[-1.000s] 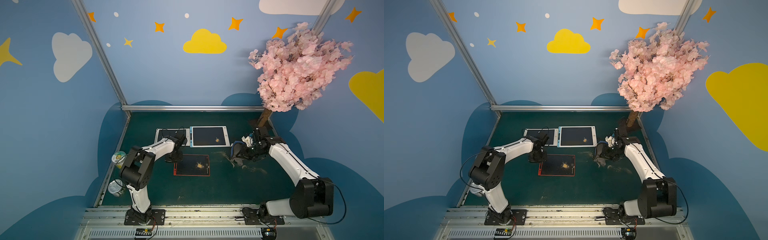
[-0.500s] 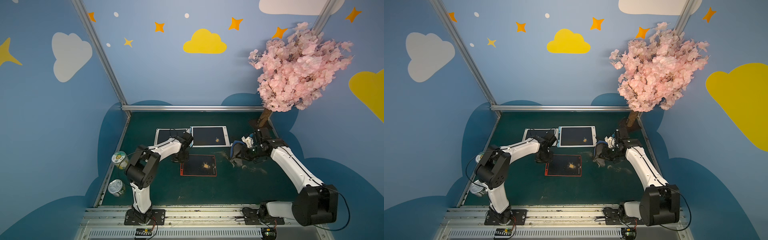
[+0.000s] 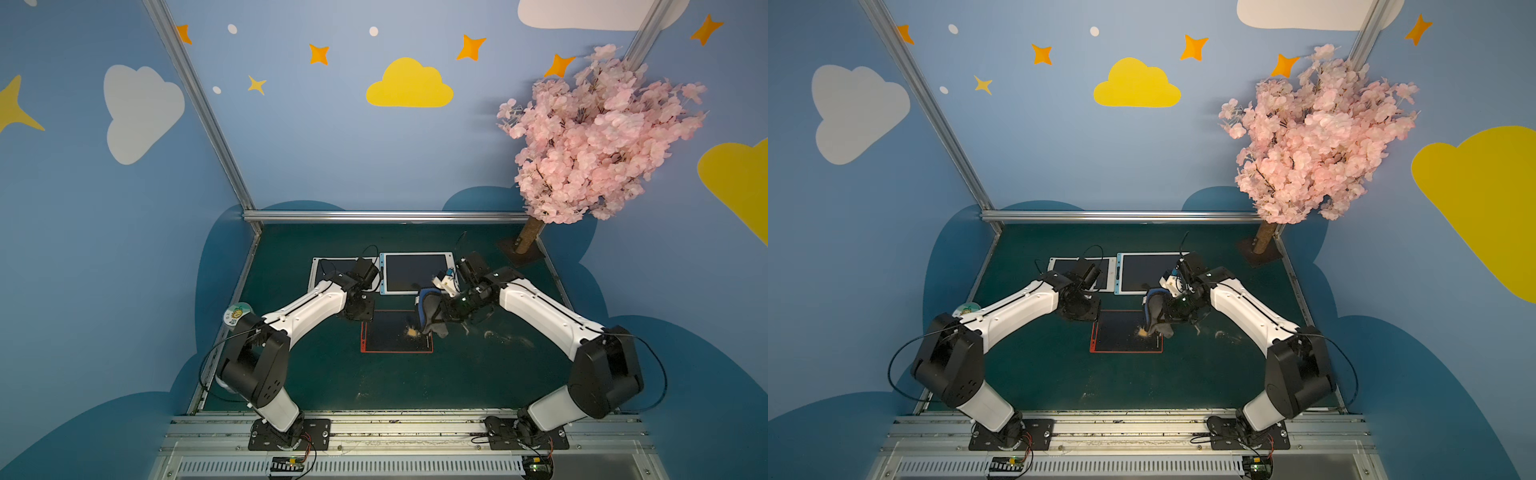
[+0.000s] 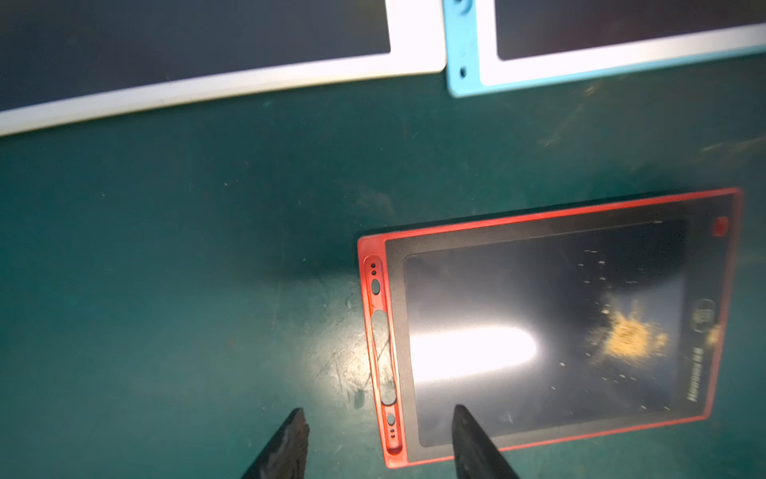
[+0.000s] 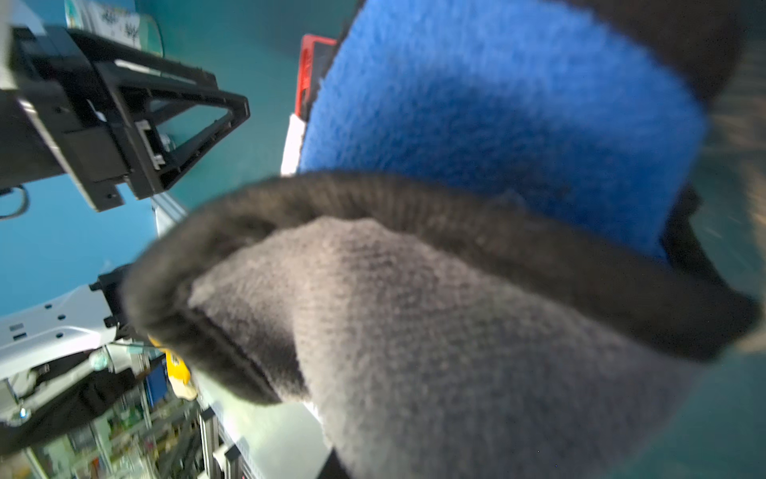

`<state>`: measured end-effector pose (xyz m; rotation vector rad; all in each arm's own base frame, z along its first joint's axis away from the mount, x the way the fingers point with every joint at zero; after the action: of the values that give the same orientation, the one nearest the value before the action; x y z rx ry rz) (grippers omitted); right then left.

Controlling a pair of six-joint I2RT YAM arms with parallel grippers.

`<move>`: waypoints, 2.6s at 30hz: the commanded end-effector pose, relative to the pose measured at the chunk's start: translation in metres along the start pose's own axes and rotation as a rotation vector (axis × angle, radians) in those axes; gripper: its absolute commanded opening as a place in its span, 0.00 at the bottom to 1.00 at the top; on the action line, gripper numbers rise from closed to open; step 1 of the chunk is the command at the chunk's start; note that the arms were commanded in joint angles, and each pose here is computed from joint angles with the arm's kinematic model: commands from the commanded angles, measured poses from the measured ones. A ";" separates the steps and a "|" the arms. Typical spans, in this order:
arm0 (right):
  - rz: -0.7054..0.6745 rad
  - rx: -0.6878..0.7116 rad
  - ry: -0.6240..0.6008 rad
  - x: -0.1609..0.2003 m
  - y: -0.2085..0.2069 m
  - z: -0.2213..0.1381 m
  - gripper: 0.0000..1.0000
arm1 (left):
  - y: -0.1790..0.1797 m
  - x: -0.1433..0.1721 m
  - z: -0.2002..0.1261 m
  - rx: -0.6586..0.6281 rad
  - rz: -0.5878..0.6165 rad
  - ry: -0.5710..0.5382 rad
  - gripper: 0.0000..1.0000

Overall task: Wipe the drawing tablet
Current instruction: Move the drawing tablet to the center of the board, then place the cleaning item at the center of the board, then pick up the cleaning item at the center of the board.

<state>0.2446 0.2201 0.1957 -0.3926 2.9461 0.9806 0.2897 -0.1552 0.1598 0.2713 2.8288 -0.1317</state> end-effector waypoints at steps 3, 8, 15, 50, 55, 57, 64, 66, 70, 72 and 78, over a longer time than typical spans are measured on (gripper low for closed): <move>-0.182 0.117 0.216 0.027 0.041 0.039 0.00 | 0.023 -0.004 -0.033 0.125 -0.096 -0.130 0.56; -0.399 0.325 0.314 0.079 0.068 0.066 0.00 | 0.058 -0.007 -0.066 0.267 -0.251 -0.274 0.56; -0.410 0.458 0.364 0.120 0.070 0.097 0.00 | 0.065 -0.027 -0.106 0.403 -0.223 -0.372 0.56; -0.261 0.045 0.224 0.137 0.083 0.102 0.85 | 0.068 -0.011 -0.130 0.566 -0.166 -0.549 0.55; -0.303 0.007 0.228 0.141 0.082 0.090 0.88 | 0.069 -0.011 -0.130 0.569 -0.168 -0.550 0.55; -0.330 -0.004 0.193 0.141 0.083 0.081 0.88 | 0.070 -0.011 -0.130 0.567 -0.170 -0.552 0.55; -0.372 0.233 0.022 0.131 0.064 0.042 0.88 | 0.072 -0.012 -0.129 0.567 -0.179 -0.553 0.55; -0.357 0.178 0.012 0.132 0.066 0.040 0.88 | 0.073 -0.012 -0.129 0.568 -0.181 -0.552 0.55; -0.395 0.008 0.088 0.142 0.078 0.044 0.88 | 0.073 -0.012 -0.128 0.567 -0.183 -0.552 0.55; -0.444 -0.087 0.159 0.149 0.086 0.047 0.88 | 0.073 -0.012 -0.128 0.567 -0.185 -0.552 0.55; -0.377 0.313 -0.033 0.130 0.051 0.029 0.88 | 0.074 -0.012 -0.129 0.577 -0.181 -0.563 0.55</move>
<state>0.0900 0.2681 0.1865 -0.9787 2.7929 0.7654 0.2821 -0.0704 0.2807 0.0567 2.2095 -0.9011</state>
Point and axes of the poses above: each gripper's point midway between its finger pads, its own z axis out along the fingers, its own y axis along the line the jaws close on, x = y × z, the point moved 7 cm from there along -z, back along the fingers, and after that the axes turned 6 degrees about z, right-handed, at the moved point
